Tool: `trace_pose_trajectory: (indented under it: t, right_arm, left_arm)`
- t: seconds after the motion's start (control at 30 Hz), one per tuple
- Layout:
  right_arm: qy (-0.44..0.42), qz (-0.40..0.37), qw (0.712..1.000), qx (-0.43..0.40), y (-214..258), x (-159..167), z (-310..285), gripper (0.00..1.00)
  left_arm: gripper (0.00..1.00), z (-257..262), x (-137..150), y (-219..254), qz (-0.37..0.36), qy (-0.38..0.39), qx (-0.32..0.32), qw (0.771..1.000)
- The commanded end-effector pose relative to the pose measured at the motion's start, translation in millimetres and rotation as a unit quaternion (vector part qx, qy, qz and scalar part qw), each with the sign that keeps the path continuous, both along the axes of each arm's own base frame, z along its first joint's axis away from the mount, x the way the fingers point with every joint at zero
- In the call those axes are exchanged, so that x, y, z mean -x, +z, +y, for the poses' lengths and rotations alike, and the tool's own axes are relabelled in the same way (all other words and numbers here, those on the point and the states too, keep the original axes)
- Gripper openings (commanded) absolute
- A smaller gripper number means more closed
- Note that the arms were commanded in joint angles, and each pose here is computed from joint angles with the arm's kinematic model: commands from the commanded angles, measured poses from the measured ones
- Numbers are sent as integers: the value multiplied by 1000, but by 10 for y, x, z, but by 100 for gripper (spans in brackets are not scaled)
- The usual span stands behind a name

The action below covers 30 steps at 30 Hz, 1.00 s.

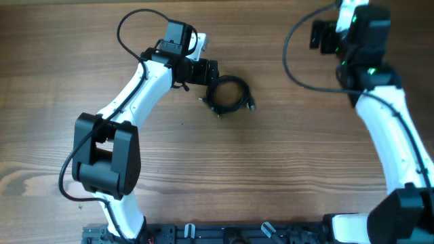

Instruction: Untangle cables

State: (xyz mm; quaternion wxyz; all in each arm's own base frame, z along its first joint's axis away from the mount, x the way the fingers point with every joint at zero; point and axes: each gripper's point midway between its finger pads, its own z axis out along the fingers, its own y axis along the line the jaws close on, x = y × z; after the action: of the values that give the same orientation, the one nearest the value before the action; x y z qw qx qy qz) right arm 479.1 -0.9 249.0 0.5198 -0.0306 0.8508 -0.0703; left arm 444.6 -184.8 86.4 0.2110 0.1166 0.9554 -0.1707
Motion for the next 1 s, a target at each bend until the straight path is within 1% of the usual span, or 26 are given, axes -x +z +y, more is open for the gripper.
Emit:
trace_pose_trajectory:
  t: [0.0, 0.1, 0.2, 0.23, 0.27, 0.37, 0.6, 0.67, 0.73, 0.83, 0.97]
  right_arm:
    - [-12, -64, 998, 1, 406, 240, -27, 100]
    - [-16, -69, 997, -11, 454, 278, -24, 100]
    - [-2, -62, 998, -18, 406, 287, 48, 100]
    - [3, -58, 998, -15, 367, 294, 89, 100]
    - [4, -56, 998, -13, 345, 298, 100, 100]
    - [2, -53, 999, -11, 306, 306, 113, 100]
    - [-3, -55, 998, -37, 291, 309, 168, 100]
    - [-3, -55, 998, -36, 294, 308, 167, 100]
    - [-7, -55, 998, -35, 295, 308, 153, 100]
    - [-8, -55, 998, -35, 293, 309, 149, 100]
    - [-17, -23, 998, -48, 142, 372, 143, 100]
  left_arm:
    - [90, 1, -60, 39, -14, -8, -7, 1000]
    - [89, 0, -58, 39, -14, -8, -7, 1000]
    - [89, 1, -57, 38, -13, -7, -7, 1000]
    - [90, 1, -58, 39, -14, -8, -7, 1000]
    - [100, 6, -61, 40, -14, -7, -8, 1000]
    - [100, 10, -66, 40, -15, -6, -9, 1000]
    - [100, -23, -63, 49, -17, -11, -5, 1000]
    - [100, -115, -4, 61, -18, -48, 6, 999]
    - [98, -184, 51, 75, -12, -68, 23, 997]
    - [96, -184, 105, 55, -1, -73, 24, 997]
    - [94, -158, 98, 34, -1, -69, 16, 997]
